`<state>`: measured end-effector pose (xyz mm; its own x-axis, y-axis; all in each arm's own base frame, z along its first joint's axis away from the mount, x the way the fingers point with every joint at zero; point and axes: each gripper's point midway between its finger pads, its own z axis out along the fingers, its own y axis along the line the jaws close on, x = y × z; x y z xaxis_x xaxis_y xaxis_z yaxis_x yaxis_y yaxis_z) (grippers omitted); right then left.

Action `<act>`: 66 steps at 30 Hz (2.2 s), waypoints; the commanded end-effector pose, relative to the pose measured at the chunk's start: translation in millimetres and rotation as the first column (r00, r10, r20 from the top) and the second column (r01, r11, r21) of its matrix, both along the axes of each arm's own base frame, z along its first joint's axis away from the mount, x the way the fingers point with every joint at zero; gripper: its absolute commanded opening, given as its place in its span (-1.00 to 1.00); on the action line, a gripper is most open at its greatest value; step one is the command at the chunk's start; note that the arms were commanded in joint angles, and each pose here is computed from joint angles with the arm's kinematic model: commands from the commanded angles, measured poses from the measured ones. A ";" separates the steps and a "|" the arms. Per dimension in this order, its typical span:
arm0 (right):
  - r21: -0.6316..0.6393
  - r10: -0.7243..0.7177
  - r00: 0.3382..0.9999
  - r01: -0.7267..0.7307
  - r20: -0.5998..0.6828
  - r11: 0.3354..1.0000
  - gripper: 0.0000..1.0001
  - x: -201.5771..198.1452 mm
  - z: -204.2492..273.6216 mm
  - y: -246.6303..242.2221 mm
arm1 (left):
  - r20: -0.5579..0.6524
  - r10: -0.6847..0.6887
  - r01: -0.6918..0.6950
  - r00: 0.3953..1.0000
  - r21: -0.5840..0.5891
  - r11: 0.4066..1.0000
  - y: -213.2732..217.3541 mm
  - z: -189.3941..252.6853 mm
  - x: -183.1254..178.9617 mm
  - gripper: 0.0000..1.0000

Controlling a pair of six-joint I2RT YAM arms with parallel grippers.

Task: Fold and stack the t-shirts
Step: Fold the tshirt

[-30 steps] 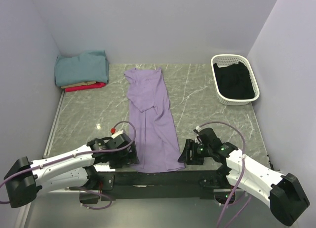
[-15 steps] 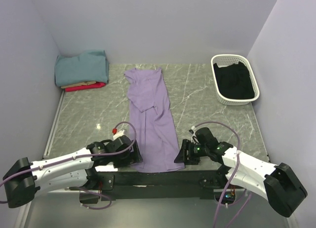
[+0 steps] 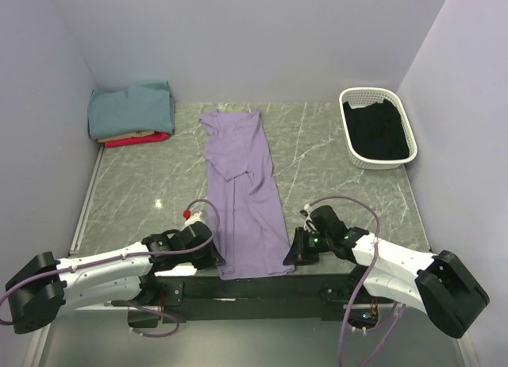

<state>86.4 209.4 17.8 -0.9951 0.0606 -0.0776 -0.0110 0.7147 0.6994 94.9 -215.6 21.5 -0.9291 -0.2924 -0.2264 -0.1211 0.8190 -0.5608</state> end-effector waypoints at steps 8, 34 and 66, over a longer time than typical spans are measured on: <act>0.086 -0.015 0.980 -0.002 0.200 0.996 -0.95 17.8 81.2 6.7 | -0.041 0.047 -0.045 0.998 0.038 0.998 28.7 69.9 -17.3 -0.99; 0.090 0.209 0.973 -0.218 0.099 0.972 -1.00 -19.6 78.3 37.5 | -0.099 -0.187 0.189 0.977 0.018 0.982 -22.3 79.3 -25.0 -0.42; -0.169 0.126 0.937 -0.074 0.325 0.983 -1.00 206.1 73.7 60.2 | 0.212 0.117 -0.174 0.970 0.271 0.947 17.5 75.9 176.3 -0.98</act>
<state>265.2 263.7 87.3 -0.9266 -0.0740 -0.3686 -0.2665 0.8209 0.5051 239.9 -203.5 81.6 -0.8530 -0.3250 -0.4083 -0.1969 0.9250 -0.3249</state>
